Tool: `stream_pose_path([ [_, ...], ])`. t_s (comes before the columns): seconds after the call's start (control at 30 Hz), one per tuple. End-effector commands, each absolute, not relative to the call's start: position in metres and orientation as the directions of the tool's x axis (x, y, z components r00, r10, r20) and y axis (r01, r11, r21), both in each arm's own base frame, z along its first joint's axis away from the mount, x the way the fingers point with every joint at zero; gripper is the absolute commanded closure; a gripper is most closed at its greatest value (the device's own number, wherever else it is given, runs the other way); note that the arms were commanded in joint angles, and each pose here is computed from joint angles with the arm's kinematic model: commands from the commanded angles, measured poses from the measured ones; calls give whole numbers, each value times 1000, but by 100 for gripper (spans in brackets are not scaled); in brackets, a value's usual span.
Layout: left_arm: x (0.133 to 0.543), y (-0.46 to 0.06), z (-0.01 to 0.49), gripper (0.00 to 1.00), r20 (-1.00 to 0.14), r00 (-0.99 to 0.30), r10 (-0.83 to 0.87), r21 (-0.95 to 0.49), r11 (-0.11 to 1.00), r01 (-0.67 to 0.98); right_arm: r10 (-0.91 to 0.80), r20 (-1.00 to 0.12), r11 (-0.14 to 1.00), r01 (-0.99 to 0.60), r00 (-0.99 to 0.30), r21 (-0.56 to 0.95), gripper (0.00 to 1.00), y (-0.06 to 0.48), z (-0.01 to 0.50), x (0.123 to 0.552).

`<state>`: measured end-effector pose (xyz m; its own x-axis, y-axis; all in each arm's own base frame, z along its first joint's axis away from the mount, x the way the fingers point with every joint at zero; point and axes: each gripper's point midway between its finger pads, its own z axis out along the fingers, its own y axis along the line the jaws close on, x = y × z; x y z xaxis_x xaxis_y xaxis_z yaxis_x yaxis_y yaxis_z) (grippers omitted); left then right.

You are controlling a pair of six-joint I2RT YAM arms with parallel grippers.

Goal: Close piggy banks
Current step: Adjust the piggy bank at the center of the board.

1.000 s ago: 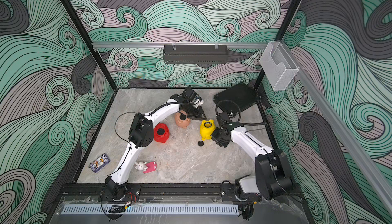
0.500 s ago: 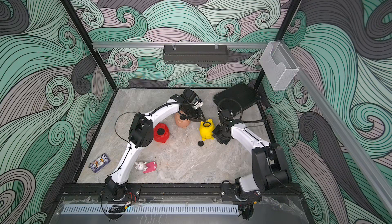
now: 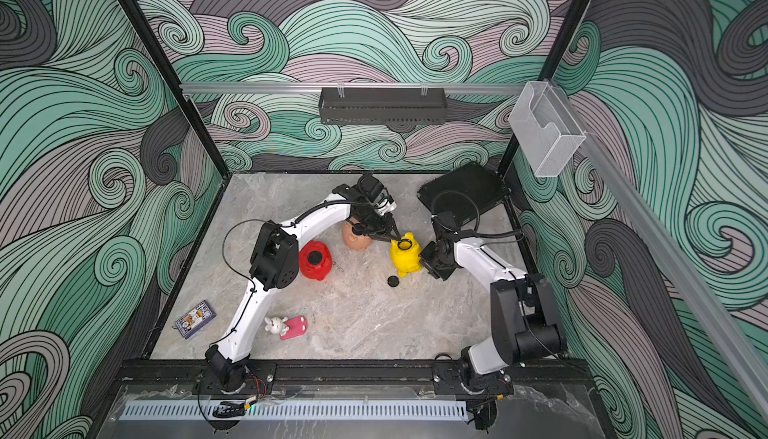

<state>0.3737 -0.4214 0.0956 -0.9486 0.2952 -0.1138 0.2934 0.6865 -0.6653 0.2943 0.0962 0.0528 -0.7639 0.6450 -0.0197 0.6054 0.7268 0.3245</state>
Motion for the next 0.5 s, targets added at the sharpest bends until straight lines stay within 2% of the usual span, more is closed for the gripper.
stream_pose_path([
  [0.0, 358, -419, 124, 68, -118, -939, 324, -681, 662, 314, 635, -48, 727, 576, -771, 374, 68, 102, 63, 313],
  [0.47, 350, -408, 128, 59, -103, -938, 332, -660, 683, 314, 643, -67, 721, 575, -763, 386, 69, 102, 66, 353],
])
